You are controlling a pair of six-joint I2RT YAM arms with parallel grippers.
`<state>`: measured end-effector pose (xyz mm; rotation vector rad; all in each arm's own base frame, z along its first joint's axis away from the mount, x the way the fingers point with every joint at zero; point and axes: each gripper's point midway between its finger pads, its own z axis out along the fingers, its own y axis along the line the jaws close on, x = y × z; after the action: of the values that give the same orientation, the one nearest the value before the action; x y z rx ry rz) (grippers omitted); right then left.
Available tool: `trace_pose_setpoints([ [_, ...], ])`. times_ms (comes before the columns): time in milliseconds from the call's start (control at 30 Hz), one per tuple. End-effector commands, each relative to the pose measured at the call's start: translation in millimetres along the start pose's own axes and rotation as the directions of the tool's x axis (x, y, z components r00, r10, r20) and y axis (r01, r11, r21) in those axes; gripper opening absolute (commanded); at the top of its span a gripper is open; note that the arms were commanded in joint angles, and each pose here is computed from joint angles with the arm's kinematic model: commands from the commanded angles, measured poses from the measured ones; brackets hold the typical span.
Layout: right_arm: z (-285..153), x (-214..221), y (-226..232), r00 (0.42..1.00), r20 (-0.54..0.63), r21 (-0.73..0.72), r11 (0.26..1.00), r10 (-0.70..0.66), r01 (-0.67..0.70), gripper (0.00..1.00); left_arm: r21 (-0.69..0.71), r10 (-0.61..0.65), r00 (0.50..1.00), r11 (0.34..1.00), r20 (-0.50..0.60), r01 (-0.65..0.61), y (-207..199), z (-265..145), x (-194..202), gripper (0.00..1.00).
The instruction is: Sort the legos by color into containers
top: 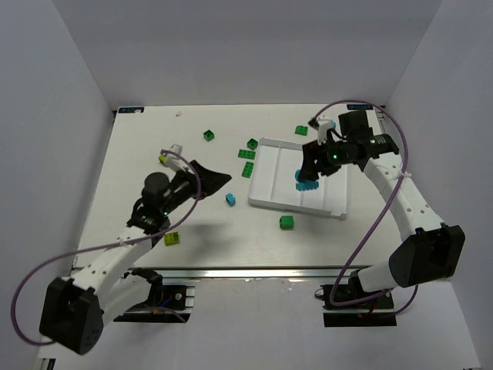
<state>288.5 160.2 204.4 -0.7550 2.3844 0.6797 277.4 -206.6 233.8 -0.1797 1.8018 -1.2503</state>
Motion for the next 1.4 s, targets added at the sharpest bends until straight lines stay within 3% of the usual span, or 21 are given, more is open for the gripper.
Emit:
trace_pose_setpoints([
  [0,-8,-69,16,0.98,0.189,-0.058,0.997,0.058,-0.048,0.0,0.066,0.046,0.999,0.997,-0.007,-0.045,-39,33,3,0.82],
  [67,-7,-92,13,0.962,0.246,-0.036,0.993,0.119,-0.114,0.0,0.088,0.049,0.999,0.995,-0.004,-0.049,-54,49,10,0.82],
  [267,4,-108,18,0.93,0.267,-0.04,0.967,0.252,-0.25,0.0,0.071,0.122,0.991,0.99,-0.049,-0.118,-73,88,30,0.81],
  [567,3,-103,33,0.909,0.257,-0.083,0.944,0.33,-0.319,0.0,0.004,0.242,0.965,0.97,-0.097,-0.243,-83,139,49,0.8],
  [667,4,-97,38,0.91,0.249,-0.09,0.943,0.332,-0.32,0.0,0.042,0.259,0.958,0.966,-0.123,-0.256,-91,149,56,0.78],
  [700,3,-98,39,0.909,0.256,-0.092,0.944,0.329,-0.316,0.0,0.04,0.26,0.956,0.966,-0.135,-0.257,-89,151,58,0.75],
  [800,2,-96,41,0.91,0.251,-0.101,0.944,0.329,-0.314,0.0,0.042,0.26,0.956,0.966,-0.137,-0.257,-87,154,61,0.52],
  [833,3,-95,41,0.91,0.25,-0.101,0.944,0.33,-0.315,0.0,0.054,0.262,0.955,0.965,-0.141,-0.257,-88,156,63,0.31],
  [900,3,-95,39,0.91,0.254,-0.094,0.945,0.328,-0.314,0.0,0.066,0.262,0.953,0.965,-0.153,-0.255,-89,157,66,0.16],
  [933,3,-95,38,0.91,0.257,-0.089,0.946,0.324,-0.312,0.0,0.073,0.262,0.951,0.965,-0.165,-0.253,-88,157,69,0.03],
  [1367,4,-119,-18,0.878,0.352,0.017,0.936,0.323,-0.351,0.0,0.037,0.253,0.947,0.967,-0.199,-0.251,-63,131,84,0.0],
])
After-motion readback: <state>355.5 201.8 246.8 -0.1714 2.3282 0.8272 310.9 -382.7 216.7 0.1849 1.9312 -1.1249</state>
